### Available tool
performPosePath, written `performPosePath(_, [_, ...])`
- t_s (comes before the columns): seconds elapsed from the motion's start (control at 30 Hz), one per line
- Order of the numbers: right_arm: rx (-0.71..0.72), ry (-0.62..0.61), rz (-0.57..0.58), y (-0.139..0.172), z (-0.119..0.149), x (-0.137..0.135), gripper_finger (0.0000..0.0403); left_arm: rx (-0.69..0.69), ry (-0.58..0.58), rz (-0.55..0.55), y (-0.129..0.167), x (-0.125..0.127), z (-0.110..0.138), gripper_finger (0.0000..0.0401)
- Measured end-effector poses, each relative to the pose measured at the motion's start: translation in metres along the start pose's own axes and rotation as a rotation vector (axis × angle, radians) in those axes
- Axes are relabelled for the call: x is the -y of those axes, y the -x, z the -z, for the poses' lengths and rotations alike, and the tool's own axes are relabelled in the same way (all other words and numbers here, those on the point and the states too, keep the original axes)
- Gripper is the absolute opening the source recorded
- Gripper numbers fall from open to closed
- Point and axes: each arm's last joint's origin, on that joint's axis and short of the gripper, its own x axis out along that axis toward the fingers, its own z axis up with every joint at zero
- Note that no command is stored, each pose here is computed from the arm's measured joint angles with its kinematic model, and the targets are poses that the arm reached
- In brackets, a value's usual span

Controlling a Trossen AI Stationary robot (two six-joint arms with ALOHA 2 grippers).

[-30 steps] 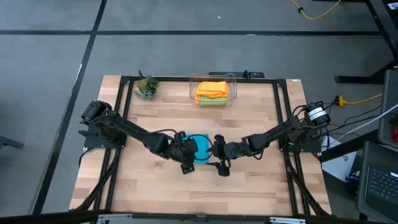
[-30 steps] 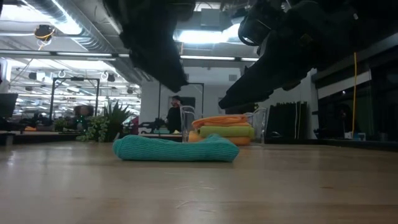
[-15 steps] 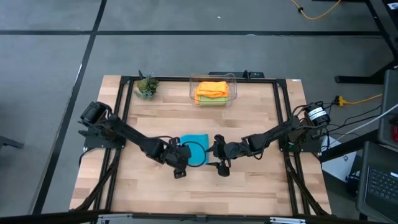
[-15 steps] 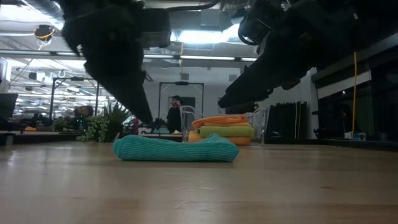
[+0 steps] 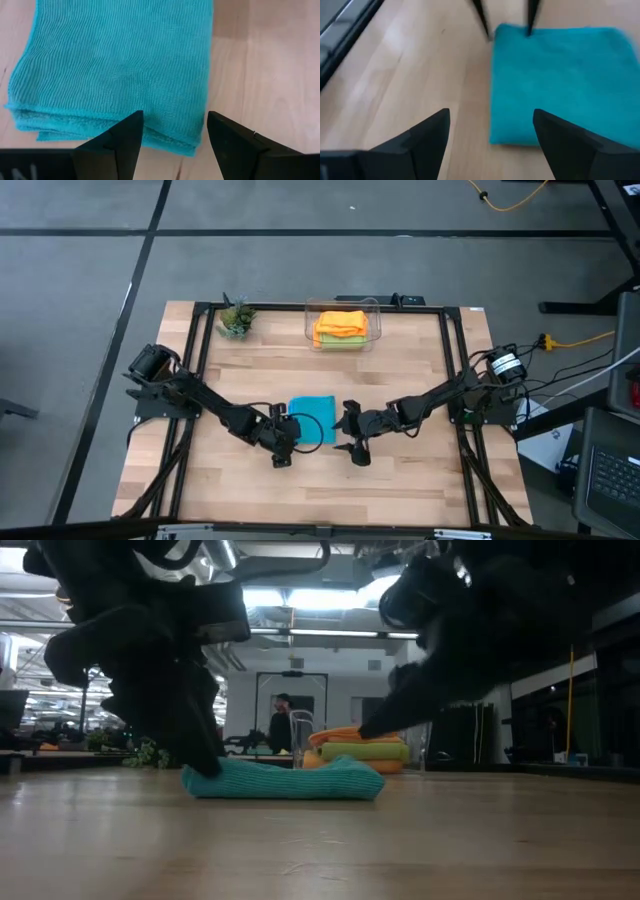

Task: Fold microfiber towels
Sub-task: Fold the blue microfiber cloth

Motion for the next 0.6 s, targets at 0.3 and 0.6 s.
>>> performPosePath(0.3, [-0.026,0.157,-0.020,-0.027,0.014,-0.001,0.0279,0.016,-0.005,0.005,0.000,0.002,0.003,0.0214])
performPosePath(0.6, [-0.077,0.140,-0.010,-0.047,0.023,-0.001,0.0277,0.043,-0.003,0.023,0.006,0.007,-0.003,0.0214])
